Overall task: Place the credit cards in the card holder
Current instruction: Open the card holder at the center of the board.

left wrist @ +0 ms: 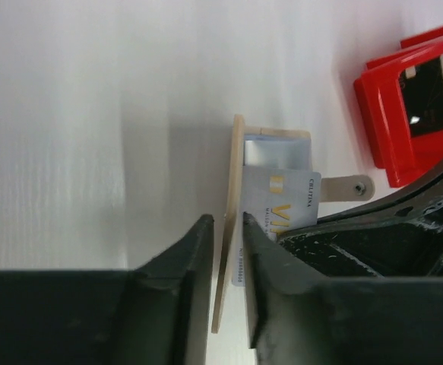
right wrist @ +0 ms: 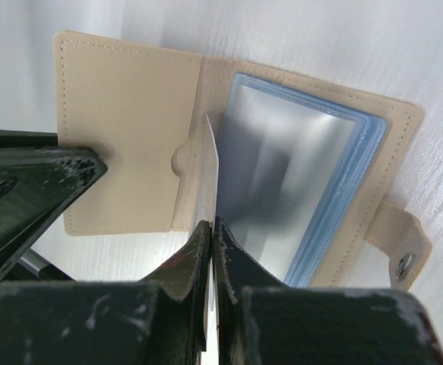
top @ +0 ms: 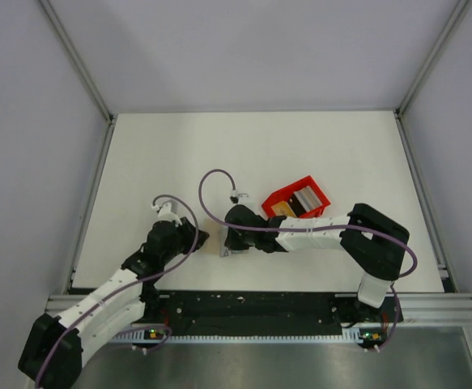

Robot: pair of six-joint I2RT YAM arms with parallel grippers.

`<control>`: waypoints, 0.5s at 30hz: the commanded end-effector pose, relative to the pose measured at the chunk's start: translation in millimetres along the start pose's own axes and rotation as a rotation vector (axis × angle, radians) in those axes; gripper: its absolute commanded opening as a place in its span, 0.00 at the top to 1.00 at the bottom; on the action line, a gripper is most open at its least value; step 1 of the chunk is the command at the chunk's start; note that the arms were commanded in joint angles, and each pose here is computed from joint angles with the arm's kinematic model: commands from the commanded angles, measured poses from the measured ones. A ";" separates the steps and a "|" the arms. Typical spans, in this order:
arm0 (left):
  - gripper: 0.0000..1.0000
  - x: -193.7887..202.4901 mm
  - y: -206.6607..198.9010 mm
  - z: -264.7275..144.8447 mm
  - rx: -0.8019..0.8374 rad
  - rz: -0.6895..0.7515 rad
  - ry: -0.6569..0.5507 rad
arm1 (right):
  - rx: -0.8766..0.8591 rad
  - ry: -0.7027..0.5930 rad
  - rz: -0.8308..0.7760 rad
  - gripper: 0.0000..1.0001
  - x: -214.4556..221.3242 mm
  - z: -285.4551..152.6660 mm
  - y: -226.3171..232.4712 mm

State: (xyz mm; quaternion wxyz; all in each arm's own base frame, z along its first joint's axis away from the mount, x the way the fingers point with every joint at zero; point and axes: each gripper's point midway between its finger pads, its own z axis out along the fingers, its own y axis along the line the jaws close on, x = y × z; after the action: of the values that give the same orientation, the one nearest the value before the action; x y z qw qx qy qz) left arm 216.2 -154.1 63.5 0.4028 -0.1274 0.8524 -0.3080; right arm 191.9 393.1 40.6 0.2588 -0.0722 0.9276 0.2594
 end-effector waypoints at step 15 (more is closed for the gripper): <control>1.00 8.1 -6.4 8.0 0.043 0.023 0.048 | 0.046 -0.136 0.072 1.00 -47.1 -51.4 -58.1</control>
State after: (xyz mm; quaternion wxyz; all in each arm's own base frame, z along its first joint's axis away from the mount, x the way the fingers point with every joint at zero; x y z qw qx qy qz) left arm 214.4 -163.9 52.1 0.3762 -0.1109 0.8637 -0.3165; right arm 224.7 336.3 78.0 0.3045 -0.0268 0.9148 0.2642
